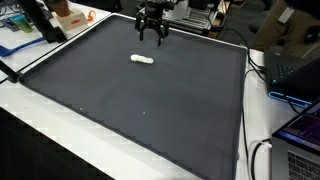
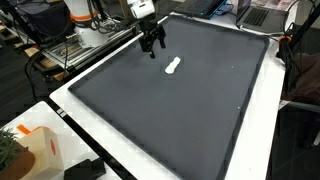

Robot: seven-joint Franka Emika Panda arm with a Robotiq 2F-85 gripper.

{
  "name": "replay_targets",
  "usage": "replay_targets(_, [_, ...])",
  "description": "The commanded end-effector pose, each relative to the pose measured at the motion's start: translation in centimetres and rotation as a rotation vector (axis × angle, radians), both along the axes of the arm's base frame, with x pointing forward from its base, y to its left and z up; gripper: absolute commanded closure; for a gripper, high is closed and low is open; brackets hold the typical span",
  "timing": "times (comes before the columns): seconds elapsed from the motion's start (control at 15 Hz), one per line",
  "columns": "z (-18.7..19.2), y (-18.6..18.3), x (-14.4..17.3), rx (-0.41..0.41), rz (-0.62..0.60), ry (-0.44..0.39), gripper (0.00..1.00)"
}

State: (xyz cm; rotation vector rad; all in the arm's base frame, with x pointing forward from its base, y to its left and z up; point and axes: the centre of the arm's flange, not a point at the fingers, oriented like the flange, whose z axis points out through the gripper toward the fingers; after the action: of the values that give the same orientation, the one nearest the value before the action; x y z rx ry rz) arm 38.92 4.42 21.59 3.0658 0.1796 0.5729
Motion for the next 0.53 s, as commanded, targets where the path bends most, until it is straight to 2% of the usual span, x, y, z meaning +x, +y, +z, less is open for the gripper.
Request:
replay_targets(0.0, [7.6, 1.6, 0.1, 0.032, 0.049, 0.027, 0.0])
replay_targets(0.2, [8.7, 2.2, 0.2, 0.103, 0.084, -0.004, 0.0])
replay_targets(0.27, [2.0, 1.1, 0.8, 0.062, 0.063, -0.008, 0.0])
replay_targets(0.47, [3.8, 1.6, 0.6, 0.092, 0.083, -0.034, 0.0])
